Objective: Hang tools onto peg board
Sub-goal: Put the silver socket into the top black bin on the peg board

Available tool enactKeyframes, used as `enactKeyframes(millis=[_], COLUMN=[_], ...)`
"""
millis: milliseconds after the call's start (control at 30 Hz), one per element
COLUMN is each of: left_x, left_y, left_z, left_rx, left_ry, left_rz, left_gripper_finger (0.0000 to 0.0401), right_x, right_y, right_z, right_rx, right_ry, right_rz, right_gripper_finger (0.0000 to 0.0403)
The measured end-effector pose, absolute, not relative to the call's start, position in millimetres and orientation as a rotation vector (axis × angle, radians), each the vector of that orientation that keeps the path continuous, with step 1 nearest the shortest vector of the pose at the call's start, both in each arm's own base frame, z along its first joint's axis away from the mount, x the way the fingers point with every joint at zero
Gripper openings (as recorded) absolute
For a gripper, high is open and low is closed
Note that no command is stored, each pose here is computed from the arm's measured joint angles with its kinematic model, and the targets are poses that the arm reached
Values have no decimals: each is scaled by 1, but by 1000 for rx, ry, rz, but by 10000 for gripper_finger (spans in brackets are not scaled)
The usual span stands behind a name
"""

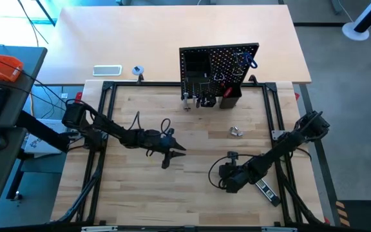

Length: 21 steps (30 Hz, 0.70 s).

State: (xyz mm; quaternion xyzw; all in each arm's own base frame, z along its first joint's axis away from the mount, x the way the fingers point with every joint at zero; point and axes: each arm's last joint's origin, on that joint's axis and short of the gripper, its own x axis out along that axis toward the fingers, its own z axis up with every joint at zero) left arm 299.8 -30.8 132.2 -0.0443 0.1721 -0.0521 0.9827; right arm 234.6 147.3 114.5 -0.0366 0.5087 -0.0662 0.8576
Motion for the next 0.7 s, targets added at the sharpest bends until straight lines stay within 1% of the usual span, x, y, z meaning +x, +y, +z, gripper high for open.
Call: enactKeyframes(millis=[300,700], left_x=[301,302], left_y=[-31,-31], left_z=[135,141], left_rx=[-90,-96], left_ry=[319,251], left_rz=[-109,-136], left_gripper_finger=[101,101], right_x=[235,244], right_y=[147,150], right_z=[124,132], right_rx=[-102,-140], right_ry=[972,868], right_rz=[-187,-191], right_gripper_finger=[46,46])
